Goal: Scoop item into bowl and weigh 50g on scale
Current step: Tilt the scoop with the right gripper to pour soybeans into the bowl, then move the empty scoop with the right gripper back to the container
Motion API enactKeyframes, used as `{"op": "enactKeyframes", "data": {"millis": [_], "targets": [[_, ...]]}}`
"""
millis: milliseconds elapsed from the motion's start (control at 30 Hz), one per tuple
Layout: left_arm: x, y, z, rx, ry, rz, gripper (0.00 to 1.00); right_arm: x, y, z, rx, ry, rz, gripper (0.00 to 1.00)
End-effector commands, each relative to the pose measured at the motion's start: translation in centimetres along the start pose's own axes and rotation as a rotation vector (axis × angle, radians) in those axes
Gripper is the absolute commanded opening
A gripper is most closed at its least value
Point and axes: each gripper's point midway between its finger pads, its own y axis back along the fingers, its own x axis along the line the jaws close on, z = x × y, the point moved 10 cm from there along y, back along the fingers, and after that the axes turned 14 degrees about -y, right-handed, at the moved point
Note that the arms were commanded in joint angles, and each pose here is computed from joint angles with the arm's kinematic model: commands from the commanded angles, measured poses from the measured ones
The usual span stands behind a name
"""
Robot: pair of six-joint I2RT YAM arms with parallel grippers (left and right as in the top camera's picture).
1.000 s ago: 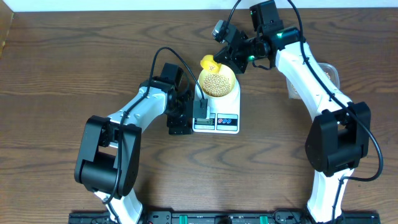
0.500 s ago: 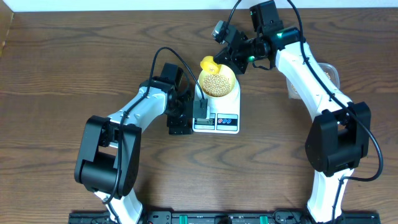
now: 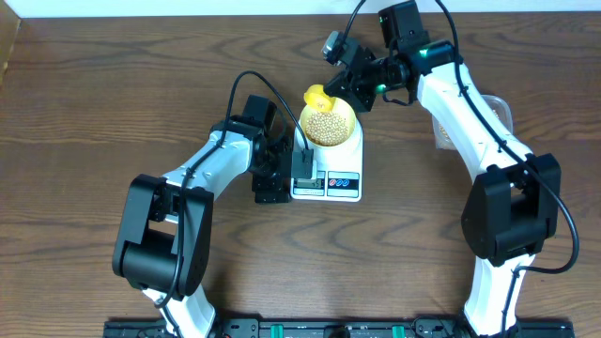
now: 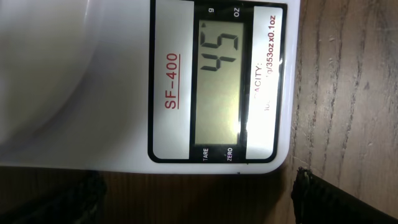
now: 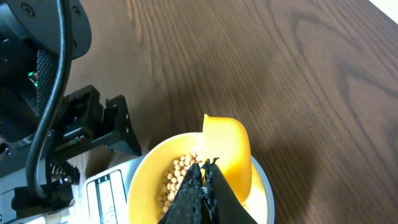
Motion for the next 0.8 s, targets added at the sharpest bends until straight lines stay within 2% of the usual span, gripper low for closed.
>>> {"op": "enactKeyframes", "data": {"millis": [0, 200, 333, 767], "targets": [[-0.4, -0.4, -0.2, 0.003, 0.017, -0.019, 0.98, 1.1, 2.1, 0.9, -0.033, 0.061, 0.007, 0.01], [-0.4, -0.4, -0.2, 0.003, 0.017, -0.019, 0.98, 3.1, 4.1, 1.5, -0.029, 0.175, 0.002, 0.01], [-0.4, -0.4, -0.2, 0.003, 0.017, -0.019, 0.98, 3.4, 4.9, 1.8, -0.022, 0.193, -0.058, 0.01], [-0.4, -0.4, -0.2, 0.003, 0.017, -0.019, 0.98, 3.9, 4.6, 1.9, -0.017, 0.226, -0.051, 0.01]]}}
